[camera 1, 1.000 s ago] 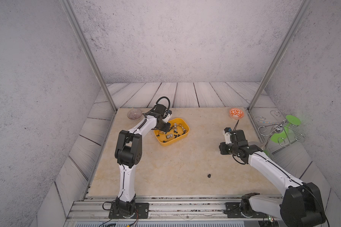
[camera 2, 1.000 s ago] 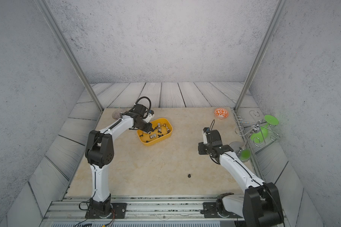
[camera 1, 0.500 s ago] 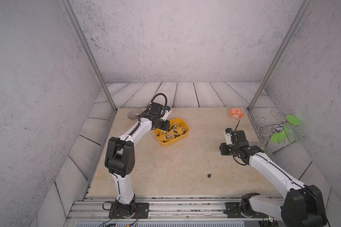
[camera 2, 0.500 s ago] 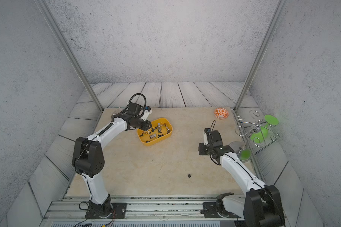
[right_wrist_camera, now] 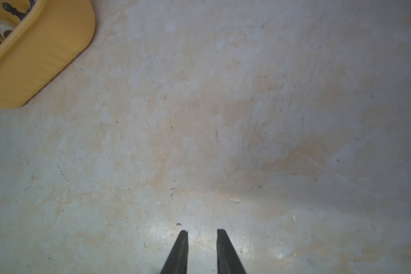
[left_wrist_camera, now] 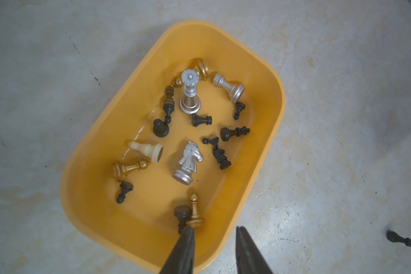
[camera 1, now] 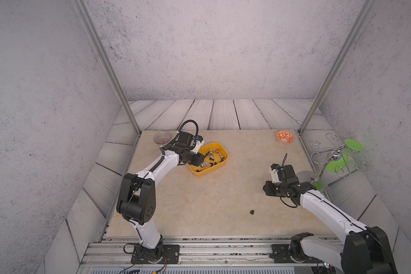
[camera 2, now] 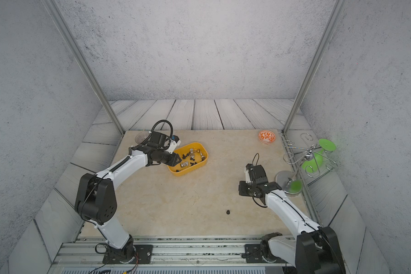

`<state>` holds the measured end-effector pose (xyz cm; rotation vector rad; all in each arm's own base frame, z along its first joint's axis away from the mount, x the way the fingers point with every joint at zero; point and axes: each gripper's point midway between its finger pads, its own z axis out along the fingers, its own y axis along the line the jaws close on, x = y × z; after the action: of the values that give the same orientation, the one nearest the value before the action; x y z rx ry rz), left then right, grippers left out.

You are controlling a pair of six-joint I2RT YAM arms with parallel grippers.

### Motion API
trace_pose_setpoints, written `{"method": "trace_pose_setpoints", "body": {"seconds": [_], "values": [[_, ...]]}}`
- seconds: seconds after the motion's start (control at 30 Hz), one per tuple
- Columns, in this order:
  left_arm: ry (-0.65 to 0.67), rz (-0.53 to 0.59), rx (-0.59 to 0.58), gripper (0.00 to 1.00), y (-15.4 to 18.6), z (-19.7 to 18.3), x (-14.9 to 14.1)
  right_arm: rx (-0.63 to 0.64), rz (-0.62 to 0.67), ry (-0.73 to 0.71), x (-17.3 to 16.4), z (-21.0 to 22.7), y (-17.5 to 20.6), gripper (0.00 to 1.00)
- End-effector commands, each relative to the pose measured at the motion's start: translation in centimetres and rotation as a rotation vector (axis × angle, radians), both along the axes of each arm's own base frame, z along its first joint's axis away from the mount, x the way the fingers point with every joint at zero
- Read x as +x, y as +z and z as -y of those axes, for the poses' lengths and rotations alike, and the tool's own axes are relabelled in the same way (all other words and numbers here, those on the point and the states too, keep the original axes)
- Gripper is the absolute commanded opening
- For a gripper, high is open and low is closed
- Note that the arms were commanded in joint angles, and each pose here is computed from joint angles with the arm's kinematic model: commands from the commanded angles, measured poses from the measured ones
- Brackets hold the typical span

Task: Put the chess pieces into the storage box
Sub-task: Place the chess piece in the storage box.

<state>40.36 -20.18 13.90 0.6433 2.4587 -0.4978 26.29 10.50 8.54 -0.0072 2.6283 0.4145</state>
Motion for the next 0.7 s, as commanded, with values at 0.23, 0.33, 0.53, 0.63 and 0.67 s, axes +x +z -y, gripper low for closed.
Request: {"method": "trace_pose_setpoints", "body": {"seconds": [0.23,0.33,0.53,0.63,0.67], "values": [[0.003,-0.029,-0.040,0.33,-0.2,0.0,-2.1,-0.026,-0.065,0.084,-4.1,-3.2,-0.2,0.25],[0.008,-0.047,-0.030,0.33,-0.9,-0.3,-2.4,-0.048,-0.097,0.099,-5.0,-3.7,-0.8,0.25],[0.003,-0.077,-0.034,0.33,-1.4,-0.2,-3.1,-0.104,-0.126,0.133,-6.3,-4.3,-1.6,0.25],[0.001,-0.082,-0.032,0.33,-1.6,-0.3,-3.3,-0.117,-0.135,0.145,-6.6,-4.6,-2.0,0.25],[0.000,-0.083,-0.030,0.33,-1.7,-0.3,-3.4,-0.119,-0.138,0.151,-6.7,-4.8,-2.1,0.26]]}}
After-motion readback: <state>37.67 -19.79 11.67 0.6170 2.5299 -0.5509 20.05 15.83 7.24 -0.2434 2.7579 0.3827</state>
